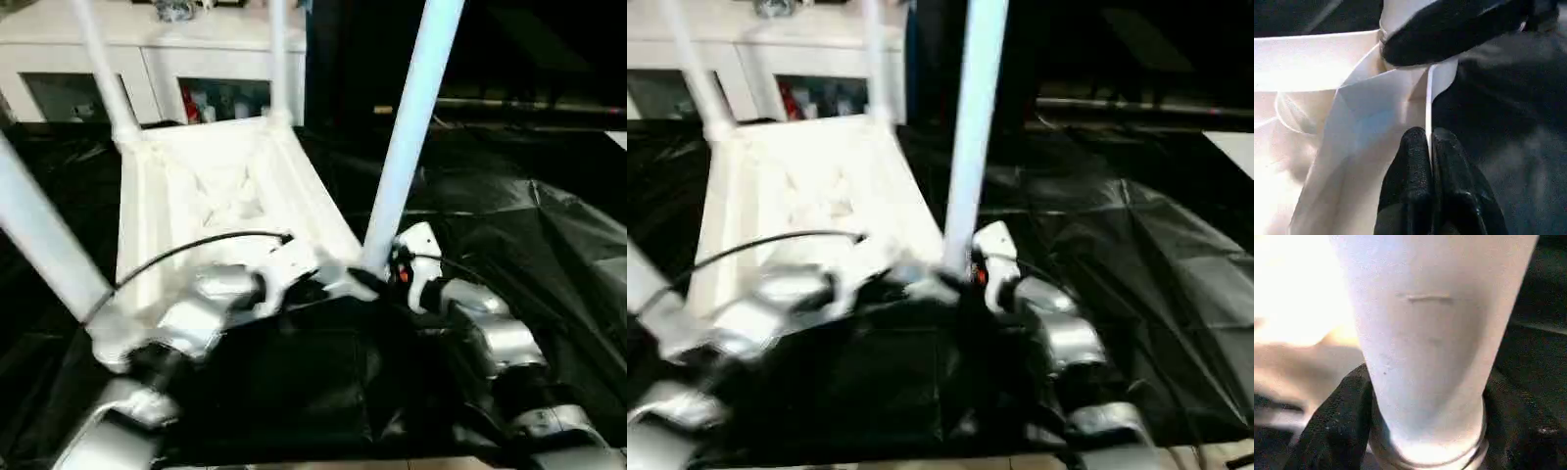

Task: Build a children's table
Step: Rotate leg to tighten

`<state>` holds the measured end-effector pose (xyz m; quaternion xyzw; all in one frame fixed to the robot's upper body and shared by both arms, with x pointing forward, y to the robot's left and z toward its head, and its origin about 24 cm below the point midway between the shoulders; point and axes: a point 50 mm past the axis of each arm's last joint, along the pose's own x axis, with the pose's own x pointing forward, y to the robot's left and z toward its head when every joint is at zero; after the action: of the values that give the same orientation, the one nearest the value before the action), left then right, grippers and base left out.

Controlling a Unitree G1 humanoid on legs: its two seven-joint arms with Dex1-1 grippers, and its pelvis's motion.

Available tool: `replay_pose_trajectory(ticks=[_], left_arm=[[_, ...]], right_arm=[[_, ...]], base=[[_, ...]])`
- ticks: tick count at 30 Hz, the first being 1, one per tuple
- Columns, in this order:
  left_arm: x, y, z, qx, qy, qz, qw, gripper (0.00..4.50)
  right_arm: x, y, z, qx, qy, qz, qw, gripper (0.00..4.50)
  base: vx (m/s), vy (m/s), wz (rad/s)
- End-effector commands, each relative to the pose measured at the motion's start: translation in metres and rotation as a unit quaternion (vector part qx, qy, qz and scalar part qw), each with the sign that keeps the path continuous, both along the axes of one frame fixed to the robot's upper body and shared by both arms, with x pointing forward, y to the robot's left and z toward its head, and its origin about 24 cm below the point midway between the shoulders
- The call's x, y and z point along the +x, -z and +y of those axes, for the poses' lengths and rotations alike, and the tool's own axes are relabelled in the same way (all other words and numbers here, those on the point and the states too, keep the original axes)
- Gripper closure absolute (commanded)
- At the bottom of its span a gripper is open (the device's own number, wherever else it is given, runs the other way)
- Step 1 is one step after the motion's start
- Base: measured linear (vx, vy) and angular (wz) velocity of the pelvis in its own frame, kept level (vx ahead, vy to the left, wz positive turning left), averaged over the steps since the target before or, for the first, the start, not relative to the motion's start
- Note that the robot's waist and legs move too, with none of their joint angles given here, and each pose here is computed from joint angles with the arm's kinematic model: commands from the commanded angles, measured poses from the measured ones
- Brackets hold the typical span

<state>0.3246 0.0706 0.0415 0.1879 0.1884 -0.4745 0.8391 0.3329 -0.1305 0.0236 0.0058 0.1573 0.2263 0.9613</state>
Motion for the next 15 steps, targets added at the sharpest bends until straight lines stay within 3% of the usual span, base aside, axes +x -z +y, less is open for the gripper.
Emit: replay_pose_trajectory(ticks=[1, 5, 10, 11, 15], left_arm=[[0.002, 0.004, -0.01, 0.014, -0.038, -0.013, 0.999, 4.5], [0.002, 0.01, -0.015, 0.034, -0.045, -0.017, 0.998, 4.5], [0.001, 0.011, -0.015, 0.034, -0.039, -0.014, 0.999, 4.5], [0.001, 0.01, -0.015, 0.034, -0.038, -0.016, 0.999, 4.5], [0.001, 0.009, -0.016, 0.03, -0.026, -0.021, 0.999, 4.5]], right_arm=[[-0.004, 0.02, -0.004, -0.032, 0.066, 0.046, 0.996, 1.78], [-0.001, 0.019, 0.006, -0.053, 0.06, 0.038, 0.996, 1.78], [0.001, 0.018, 0.006, -0.049, 0.067, 0.033, 0.996, 1.78], [0.002, 0.014, 0.007, -0.035, 0.064, 0.021, 0.997, 1.22], [0.005, 0.004, 0.009, -0.021, 0.045, -0.008, 0.999, 0.87]], base=[[0.0, 0.0, 0.0], [0.0, 0.0, 0.0], [0.0, 0.0, 0.0], [0.0, 0.0, 0.0], [0.0, 0.0, 0.0]])
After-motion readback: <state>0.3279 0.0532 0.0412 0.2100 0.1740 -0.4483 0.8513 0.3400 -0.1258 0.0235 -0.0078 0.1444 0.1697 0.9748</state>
